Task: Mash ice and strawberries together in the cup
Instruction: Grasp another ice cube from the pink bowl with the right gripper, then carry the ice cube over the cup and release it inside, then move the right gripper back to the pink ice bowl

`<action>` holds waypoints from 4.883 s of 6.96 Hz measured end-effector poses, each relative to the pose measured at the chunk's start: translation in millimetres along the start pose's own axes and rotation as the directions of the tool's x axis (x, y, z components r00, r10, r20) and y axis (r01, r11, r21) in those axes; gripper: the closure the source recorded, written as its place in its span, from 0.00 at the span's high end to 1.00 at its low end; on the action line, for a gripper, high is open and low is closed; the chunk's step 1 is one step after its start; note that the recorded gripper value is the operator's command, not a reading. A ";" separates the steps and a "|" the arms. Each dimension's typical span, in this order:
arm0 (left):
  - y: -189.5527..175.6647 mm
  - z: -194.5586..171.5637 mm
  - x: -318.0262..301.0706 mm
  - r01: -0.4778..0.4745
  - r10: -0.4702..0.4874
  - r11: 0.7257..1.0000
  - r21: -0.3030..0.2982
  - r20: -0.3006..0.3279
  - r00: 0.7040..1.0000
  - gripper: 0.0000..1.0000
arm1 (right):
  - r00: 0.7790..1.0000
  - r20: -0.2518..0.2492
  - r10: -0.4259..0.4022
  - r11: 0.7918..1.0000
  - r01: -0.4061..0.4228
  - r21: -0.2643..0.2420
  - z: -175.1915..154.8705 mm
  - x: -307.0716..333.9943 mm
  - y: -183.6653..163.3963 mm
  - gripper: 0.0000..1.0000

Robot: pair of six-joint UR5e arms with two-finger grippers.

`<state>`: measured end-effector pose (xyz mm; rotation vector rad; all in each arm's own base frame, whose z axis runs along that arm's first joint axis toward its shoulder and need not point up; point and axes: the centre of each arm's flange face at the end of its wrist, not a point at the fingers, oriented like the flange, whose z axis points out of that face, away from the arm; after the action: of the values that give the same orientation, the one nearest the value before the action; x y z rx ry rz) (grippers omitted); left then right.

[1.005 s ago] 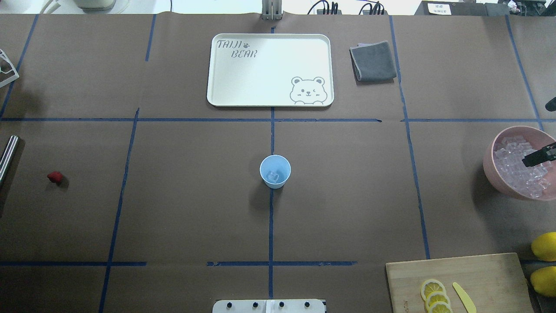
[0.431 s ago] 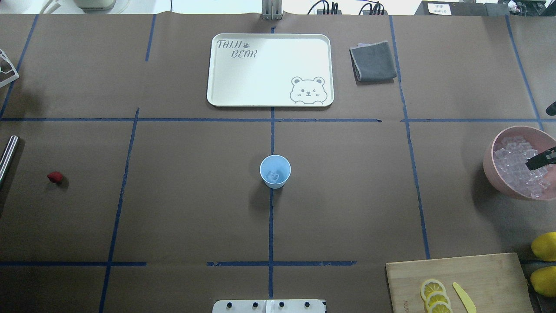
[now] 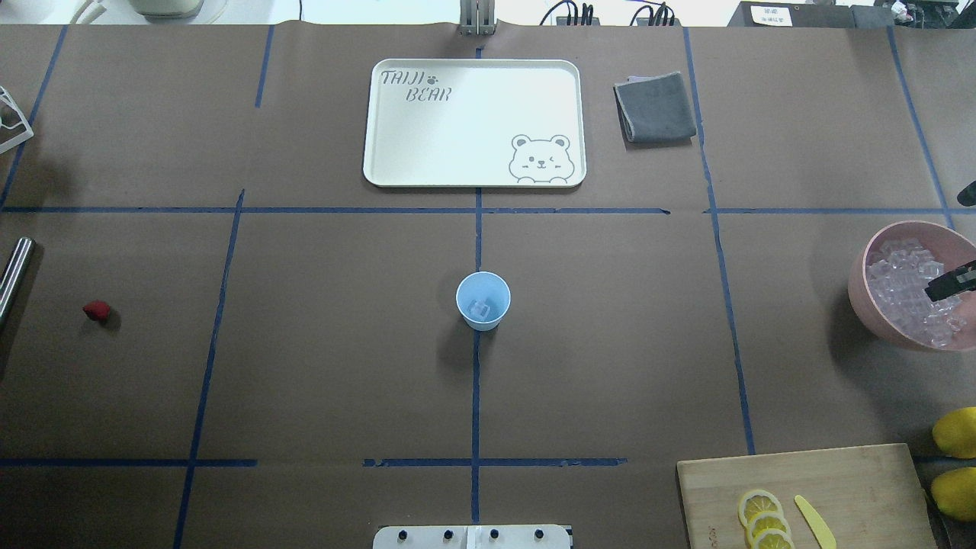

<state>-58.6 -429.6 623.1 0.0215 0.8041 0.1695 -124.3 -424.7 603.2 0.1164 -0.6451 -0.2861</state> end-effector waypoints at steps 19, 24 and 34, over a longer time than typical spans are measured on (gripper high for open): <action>-2.7 -7.0 8.6 -0.020 0.020 1.000 0.014 0.005 1.000 1.00 | 0.935 0.194 0.297 0.925 -0.332 0.187 -136.3 -579.8 -172.2 0.09; -2.1 -4.3 6.2 -0.014 0.014 1.000 0.008 0.003 1.000 1.00 | 0.932 0.177 0.316 0.920 -0.346 0.184 -118.6 -608.2 -168.6 0.99; -1.8 -1.5 5.7 -0.014 0.014 1.000 0.002 0.002 1.000 1.00 | 0.997 0.072 0.024 0.993 -0.032 0.112 -147.3 -178.2 -127.3 0.99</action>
<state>-55.5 -430.6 617.9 0.0292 0.8019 0.1815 -199.3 -490.3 358.9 0.2063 -0.7322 -0.2269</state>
